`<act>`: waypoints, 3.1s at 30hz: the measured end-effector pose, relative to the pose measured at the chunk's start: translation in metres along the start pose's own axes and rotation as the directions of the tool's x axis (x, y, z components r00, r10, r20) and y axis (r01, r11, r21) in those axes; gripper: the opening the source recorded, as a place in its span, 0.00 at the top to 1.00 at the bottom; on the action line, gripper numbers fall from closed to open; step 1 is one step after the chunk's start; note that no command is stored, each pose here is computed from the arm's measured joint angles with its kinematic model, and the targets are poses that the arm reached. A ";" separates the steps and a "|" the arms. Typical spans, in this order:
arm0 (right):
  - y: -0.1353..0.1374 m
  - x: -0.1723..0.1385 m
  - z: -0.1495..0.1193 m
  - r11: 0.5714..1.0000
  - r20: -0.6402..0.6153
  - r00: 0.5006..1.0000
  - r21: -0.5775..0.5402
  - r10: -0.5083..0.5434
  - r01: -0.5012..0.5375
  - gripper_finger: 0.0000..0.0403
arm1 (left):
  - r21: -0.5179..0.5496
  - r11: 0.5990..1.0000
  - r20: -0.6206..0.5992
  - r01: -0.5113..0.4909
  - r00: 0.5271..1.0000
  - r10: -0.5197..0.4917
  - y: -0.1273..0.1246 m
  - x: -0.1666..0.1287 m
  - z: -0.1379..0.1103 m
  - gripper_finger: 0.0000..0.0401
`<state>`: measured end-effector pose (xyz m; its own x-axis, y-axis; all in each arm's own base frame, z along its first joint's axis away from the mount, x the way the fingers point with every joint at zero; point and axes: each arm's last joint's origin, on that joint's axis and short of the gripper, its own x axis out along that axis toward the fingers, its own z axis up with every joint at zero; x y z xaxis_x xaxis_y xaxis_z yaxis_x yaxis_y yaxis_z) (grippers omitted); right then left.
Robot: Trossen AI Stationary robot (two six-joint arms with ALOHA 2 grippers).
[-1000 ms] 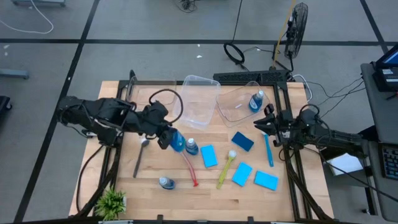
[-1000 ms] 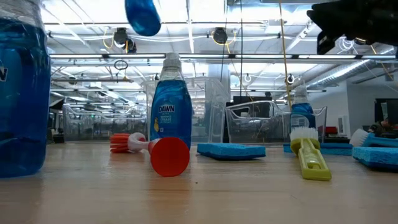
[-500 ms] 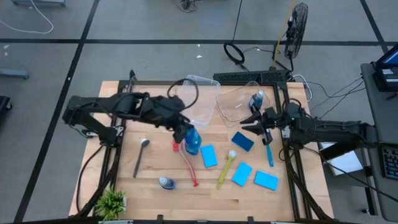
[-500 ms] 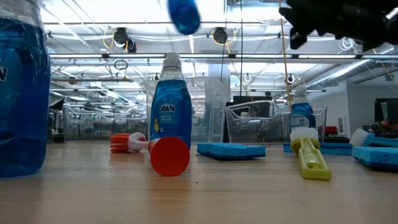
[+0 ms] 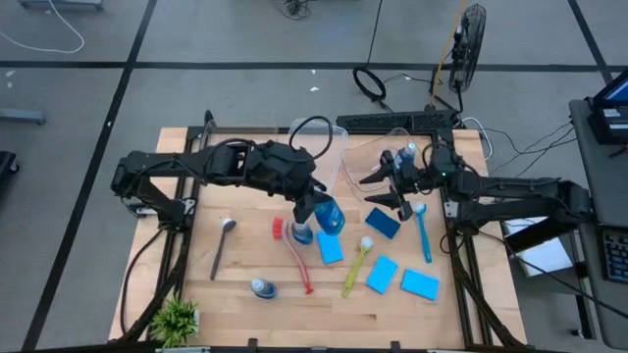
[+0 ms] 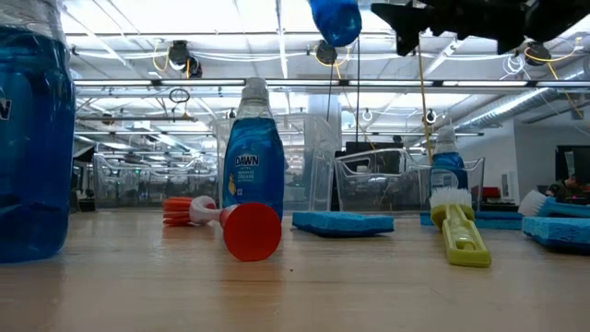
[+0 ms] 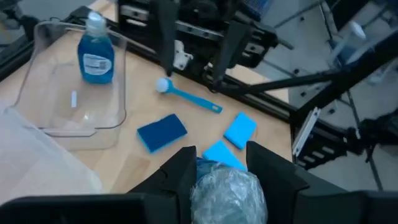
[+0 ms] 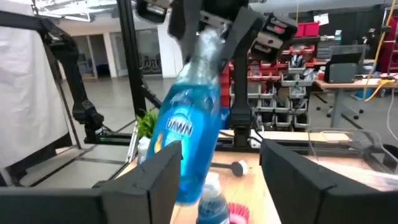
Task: Pick & Place Kitchen Sink Supplies
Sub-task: Put the blue dish soap into the right transparent bin
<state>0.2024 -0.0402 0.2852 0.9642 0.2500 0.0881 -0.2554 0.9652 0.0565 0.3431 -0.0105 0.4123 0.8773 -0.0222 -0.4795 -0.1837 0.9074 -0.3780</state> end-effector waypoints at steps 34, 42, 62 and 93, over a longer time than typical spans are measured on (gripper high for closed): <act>-0.066 0.067 0.032 0.900 -0.066 0.926 0.272 0.372 -0.342 0.39 | 0.108 0.992 0.073 0.063 0.995 -0.071 -0.005 0.015 0.006 0.68; -0.065 0.071 0.032 0.886 -0.057 0.914 0.279 0.401 -0.371 0.39 | 0.118 0.991 0.075 0.063 0.995 -0.072 -0.005 0.015 0.006 0.68; -0.056 0.083 0.029 0.877 -0.031 0.906 0.263 0.423 -0.401 0.39 | 0.111 0.992 0.114 0.065 0.990 -0.078 -0.006 0.016 0.010 0.68; -0.052 0.101 0.026 0.808 -0.064 0.854 0.369 0.516 -0.460 0.39 | 0.138 0.989 0.110 0.055 0.991 -0.070 -0.002 0.030 0.009 0.68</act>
<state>0.3114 -0.0669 0.3174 0.6966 0.7162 0.0408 -0.6758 0.6361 0.3723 0.3736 -0.0093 0.4054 0.9316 -0.0396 -0.3612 -0.0724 0.9539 -0.2913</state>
